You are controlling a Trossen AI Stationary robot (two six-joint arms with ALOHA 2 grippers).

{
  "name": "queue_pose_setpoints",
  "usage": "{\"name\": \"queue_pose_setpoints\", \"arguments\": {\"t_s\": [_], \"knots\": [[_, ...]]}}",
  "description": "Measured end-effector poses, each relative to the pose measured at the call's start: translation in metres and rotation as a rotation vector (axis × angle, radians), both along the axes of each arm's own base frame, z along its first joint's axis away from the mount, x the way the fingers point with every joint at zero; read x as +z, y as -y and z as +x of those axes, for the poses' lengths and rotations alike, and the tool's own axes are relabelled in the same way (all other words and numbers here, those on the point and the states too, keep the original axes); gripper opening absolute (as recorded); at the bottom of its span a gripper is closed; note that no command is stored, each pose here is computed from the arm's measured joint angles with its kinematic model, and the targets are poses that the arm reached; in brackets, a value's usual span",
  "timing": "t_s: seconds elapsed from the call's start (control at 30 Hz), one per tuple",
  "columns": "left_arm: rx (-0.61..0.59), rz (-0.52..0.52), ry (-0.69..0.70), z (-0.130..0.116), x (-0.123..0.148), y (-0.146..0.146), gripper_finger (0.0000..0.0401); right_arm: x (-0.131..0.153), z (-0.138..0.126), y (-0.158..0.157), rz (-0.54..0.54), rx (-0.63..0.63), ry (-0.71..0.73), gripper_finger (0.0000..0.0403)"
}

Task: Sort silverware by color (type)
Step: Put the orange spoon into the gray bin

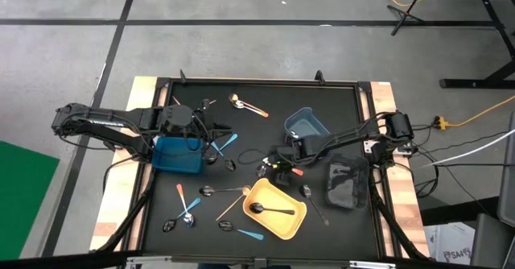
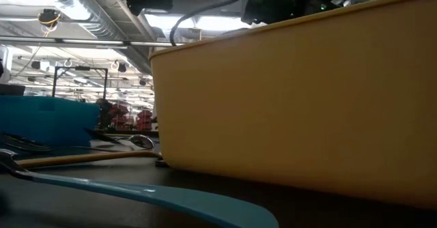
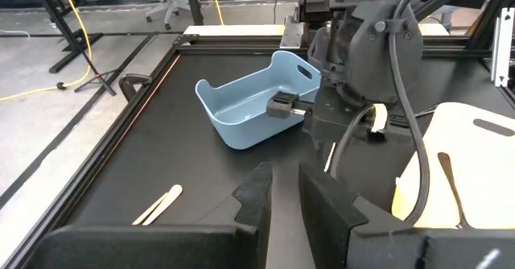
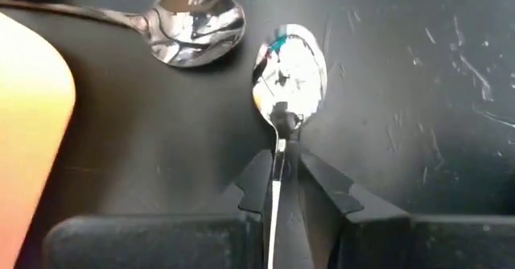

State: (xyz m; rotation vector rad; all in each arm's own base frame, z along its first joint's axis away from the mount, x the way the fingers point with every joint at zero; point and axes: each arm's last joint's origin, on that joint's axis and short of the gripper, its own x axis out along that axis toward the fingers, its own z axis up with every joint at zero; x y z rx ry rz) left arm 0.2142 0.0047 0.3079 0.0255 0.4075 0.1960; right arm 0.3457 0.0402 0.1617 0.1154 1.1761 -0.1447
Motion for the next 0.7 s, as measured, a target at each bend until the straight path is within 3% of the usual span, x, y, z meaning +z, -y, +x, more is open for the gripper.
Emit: {"name": "queue_pose_setpoints", "arguments": {"t_s": [0.7], "knots": [[-0.003, -0.003, -0.003, 0.0, 0.0, 0.0, 0.0059, -0.023, 0.006, 0.0, -0.019, -0.006, -0.046, 0.0051]]}}
